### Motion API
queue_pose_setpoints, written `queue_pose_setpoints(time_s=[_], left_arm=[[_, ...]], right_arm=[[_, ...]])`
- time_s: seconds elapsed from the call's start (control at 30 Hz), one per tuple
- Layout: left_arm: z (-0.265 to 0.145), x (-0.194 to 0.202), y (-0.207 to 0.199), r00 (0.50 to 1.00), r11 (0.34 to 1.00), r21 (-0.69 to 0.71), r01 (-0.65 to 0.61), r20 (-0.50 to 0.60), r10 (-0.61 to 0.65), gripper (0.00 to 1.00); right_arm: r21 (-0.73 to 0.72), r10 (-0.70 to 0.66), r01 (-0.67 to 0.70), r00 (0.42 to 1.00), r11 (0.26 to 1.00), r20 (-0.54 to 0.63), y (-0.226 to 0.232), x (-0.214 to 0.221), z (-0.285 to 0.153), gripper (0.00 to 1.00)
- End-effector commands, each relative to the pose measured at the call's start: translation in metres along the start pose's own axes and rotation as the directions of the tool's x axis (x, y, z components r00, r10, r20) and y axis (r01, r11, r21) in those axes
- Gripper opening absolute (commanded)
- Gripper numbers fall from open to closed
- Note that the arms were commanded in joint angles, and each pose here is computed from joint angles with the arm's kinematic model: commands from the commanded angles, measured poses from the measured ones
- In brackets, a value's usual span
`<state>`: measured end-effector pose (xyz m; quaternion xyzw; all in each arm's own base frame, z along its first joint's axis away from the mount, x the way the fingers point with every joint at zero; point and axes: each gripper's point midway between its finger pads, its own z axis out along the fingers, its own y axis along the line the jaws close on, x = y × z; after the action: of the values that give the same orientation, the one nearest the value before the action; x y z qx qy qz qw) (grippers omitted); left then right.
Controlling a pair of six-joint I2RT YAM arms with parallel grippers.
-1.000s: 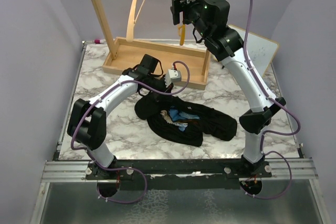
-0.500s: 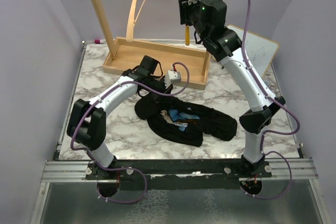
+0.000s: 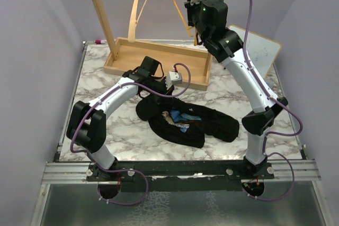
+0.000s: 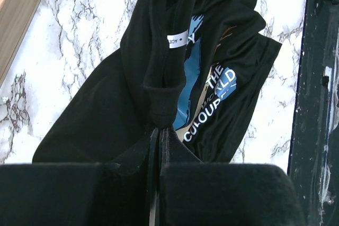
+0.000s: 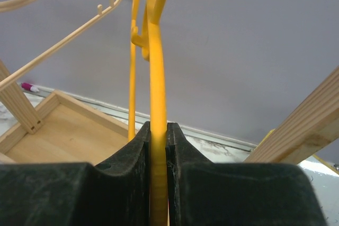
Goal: Place the t-shirt on the hanger
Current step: Pick up the hanger from the clothesline.
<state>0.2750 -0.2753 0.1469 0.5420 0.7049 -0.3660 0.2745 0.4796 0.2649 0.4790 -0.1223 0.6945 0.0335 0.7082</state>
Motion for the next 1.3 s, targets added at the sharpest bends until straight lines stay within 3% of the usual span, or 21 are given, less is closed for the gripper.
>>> queue_pose_setpoints(time_s=[0.0, 0.2, 0.73, 0.93, 1.27], left_arm=[[-0.008, -0.019, -0.002, 0.998, 1.0, -0.004, -0.026, 0.054, 0.026, 0.0], [-0.007, -0.027, 0.003, 0.997, 1.0, -0.015, -0.011, 0.075, 0.012, 0.0], [-0.007, -0.038, 0.019, 0.997, 0.998, -0.064, -0.008, 0.075, 0.012, 0.0], [-0.009, -0.035, 0.024, 0.998, 0.996, -0.092, -0.009, 0.059, 0.014, 0.0], [-0.024, -0.042, 0.038, 0.997, 0.981, -0.181, -0.065, 0.018, 0.07, 0.0]], right_arm=[[0.028, -0.009, 0.007, 0.998, 1.0, 0.063, -0.012, -0.02, -0.009, 0.01], [0.094, -0.037, 0.021, 0.984, 0.995, 0.172, -0.033, -0.059, -0.023, 0.01], [0.09, -0.052, 0.036, 0.983, 0.995, 0.176, -0.052, -0.062, -0.066, 0.01], [0.006, -0.06, 0.06, 0.996, 0.998, 0.067, -0.048, -0.033, -0.09, 0.01], [-0.121, -0.044, 0.023, 0.984, 0.992, -0.174, -0.064, 0.051, -0.197, 0.01]])
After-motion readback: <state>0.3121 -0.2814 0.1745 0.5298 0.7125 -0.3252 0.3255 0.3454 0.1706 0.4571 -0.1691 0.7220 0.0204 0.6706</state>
